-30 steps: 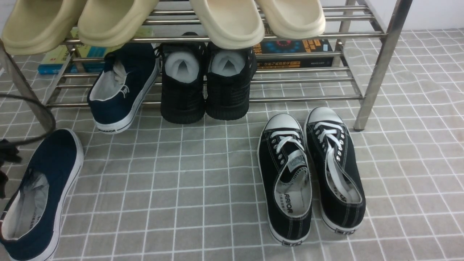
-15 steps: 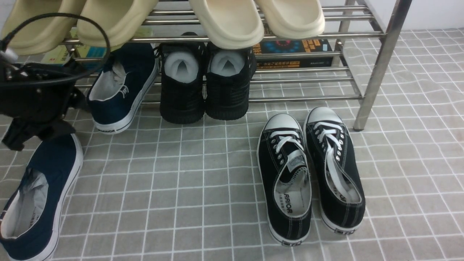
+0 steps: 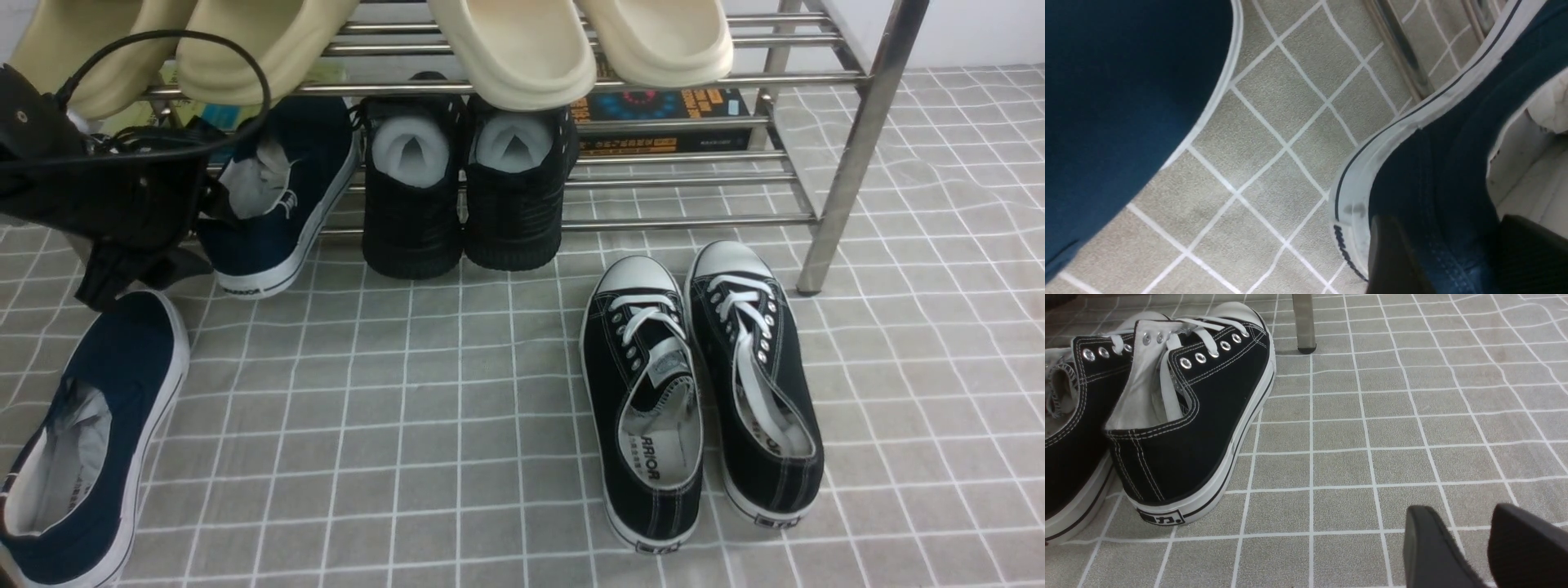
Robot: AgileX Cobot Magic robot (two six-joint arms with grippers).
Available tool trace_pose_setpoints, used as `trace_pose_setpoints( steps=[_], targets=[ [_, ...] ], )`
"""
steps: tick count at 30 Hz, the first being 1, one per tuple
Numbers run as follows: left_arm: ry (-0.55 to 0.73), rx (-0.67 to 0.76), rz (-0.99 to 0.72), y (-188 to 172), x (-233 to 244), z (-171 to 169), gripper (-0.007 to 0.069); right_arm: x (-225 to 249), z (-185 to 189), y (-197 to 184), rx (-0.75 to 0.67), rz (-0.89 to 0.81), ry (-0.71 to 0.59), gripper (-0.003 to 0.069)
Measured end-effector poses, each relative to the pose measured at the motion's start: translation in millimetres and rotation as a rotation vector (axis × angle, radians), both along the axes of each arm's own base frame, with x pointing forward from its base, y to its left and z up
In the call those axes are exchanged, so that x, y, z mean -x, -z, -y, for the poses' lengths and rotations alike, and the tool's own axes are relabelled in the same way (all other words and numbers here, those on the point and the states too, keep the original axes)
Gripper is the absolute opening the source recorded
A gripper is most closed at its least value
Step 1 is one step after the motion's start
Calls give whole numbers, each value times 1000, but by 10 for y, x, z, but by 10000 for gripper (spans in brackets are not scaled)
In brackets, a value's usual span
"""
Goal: Take the shoes off the shelf with your hand from the grey coffee tablecloth.
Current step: 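Grasp the leftmost shoe on the bottom shelf of the shoe rack with the left gripper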
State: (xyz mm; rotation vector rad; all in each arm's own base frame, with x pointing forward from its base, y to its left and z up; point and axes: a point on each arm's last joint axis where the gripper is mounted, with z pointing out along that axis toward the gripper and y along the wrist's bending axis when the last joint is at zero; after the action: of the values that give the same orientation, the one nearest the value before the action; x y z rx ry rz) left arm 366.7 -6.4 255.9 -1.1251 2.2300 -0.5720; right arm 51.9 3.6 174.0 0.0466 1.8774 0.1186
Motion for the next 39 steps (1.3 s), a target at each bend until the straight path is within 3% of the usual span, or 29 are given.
trace_pose_setpoints(
  steps=[14, 32, 35, 37, 39],
  targets=[
    [-38, 27, 129, -292, 56, -6, 376, 0, 0, 0, 0, 0, 0, 238],
    [-44, 50, -27, 137, -68, 4, 372, 0, 0, 1, 0, -1, 0, 238],
    [-42, 50, -45, 183, -76, 6, 339, 0, 0, 1, 0, -1, 0, 238],
    [-31, 43, -63, 205, -69, 8, 272, 0, 0, 1, 0, -1, 0, 238],
    [-3, 22, -101, 224, -36, 10, 151, 0, 0, 1, 0, -1, 0, 238]
  ],
)
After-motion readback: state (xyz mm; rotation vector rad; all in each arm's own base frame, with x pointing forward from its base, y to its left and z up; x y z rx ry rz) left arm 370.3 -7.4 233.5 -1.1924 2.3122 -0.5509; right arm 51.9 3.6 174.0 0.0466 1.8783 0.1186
